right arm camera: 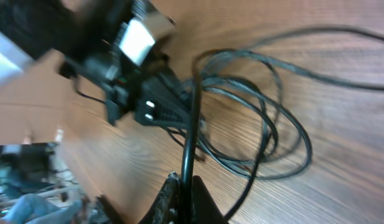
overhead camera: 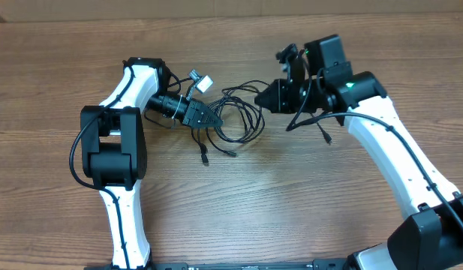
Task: Untangle cables
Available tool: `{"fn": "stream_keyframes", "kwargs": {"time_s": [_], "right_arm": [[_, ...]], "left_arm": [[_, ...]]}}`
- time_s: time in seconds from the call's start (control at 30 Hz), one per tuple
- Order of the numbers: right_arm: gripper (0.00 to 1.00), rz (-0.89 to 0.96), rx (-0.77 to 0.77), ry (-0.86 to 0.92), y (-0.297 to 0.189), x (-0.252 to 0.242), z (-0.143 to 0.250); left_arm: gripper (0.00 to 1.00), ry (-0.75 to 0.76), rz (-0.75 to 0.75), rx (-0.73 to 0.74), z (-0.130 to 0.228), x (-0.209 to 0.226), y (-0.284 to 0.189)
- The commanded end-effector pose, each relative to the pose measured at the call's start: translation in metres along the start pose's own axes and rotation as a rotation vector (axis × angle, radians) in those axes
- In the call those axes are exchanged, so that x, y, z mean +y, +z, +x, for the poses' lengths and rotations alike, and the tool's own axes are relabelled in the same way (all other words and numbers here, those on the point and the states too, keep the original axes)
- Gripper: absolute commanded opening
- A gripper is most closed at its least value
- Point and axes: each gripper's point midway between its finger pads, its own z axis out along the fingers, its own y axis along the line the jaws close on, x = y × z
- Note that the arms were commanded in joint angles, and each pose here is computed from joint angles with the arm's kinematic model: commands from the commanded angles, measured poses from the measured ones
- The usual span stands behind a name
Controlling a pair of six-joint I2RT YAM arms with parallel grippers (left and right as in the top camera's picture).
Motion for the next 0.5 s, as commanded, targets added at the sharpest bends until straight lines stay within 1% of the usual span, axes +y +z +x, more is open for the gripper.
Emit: {"fn": "stream_keyframes", "kwargs": {"time_s": [0.0, 0.17, 0.27, 0.37, 0.47], "right_arm": [[0.04, -0.161, -0.070, -0.059, -0.038, 0.037, -0.020], [0.04, -0.226, -0.068, -0.015, -0.052, 0.035, -0.022], [0.04, -0.216, -0.083, 0.040, -0.055, 0.029, -0.027], [0.04, -0.160, -0.118, 0.076, -0.054, 0.020, -0.035], [0.04, -0.013, -0.200, 0.167, -0.054, -0.007, -0.049]], "left_arm": [[0.04, 0.046, 0.036, -0.060, -0.009, -0.001, -0.004], [0.04, 0.047, 0.037, -0.061, -0.009, -0.001, -0.004], [0.04, 0.047, 0.039, -0.063, -0.010, -0.001, -0.004], [0.04, 0.048, 0.040, -0.059, -0.010, -0.002, -0.003], [0.04, 0.050, 0.044, -0.053, -0.009, -0.003, 0.000]]}}
